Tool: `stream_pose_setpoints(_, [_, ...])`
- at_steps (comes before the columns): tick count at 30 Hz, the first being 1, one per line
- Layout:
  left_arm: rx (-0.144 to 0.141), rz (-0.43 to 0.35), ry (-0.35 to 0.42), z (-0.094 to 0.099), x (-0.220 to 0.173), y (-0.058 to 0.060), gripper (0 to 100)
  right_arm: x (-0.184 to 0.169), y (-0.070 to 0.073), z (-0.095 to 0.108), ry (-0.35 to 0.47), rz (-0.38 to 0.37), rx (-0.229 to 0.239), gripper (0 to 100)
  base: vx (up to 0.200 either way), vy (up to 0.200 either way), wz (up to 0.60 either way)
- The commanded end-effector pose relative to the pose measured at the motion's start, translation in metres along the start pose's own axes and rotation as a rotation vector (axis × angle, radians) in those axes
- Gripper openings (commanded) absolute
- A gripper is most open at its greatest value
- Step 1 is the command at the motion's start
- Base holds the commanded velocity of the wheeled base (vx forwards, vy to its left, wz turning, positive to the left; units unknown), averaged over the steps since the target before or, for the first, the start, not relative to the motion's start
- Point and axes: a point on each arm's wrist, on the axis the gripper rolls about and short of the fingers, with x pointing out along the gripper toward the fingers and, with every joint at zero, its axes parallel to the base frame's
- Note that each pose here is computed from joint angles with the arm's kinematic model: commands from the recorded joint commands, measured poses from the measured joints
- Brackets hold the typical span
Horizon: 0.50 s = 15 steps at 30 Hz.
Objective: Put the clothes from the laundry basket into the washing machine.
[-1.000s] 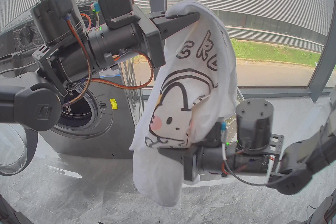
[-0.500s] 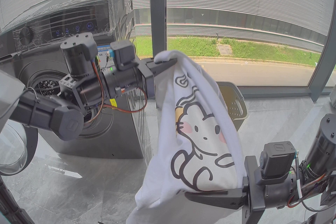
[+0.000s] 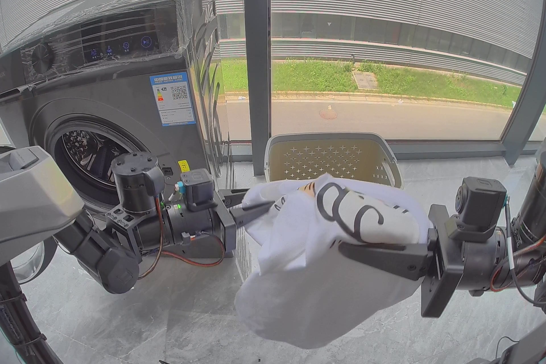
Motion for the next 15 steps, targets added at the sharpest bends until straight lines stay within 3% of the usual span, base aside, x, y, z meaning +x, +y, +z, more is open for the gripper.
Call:
stream_pose_setpoints(1, [-0.035,-0.058,0.048,-0.017,-0.005,-0.012,100,-0.001,-0.005,0.010,-0.038,-0.025,-0.006,0,0.000,0.000,0.00])
stream_pose_setpoints(2, [-0.034,-0.061,0.047,-0.018,-0.006,-0.012,100,-0.001,-0.005,0.011,-0.042,-0.026,-0.007,0,0.000,0.000,0.00])
stream_pose_setpoints(5, [0.029,-0.073,0.052,-0.035,-0.030,-0.015,100,-0.001,-0.008,0.018,-0.066,-0.037,-0.012,0,0.000,0.000,0.00])
stream_pose_setpoints(7, [0.029,-0.101,0.058,-0.039,-0.043,-0.016,100,0.000,-0.008,0.019,-0.070,-0.039,-0.013,0,0.000,0.000,0.00])
stream_pose_setpoints(11, [0.048,-0.111,0.031,-0.031,-0.053,-0.012,100,0.001,-0.009,0.018,-0.065,-0.039,-0.011,0,0.000,0.000,0.00])
stream_pose_setpoints(15, [0.085,-0.129,-0.015,-0.015,-0.063,-0.011,100,0.001,-0.012,0.017,-0.061,-0.055,-0.005,0,0.000,0.000,0.00])
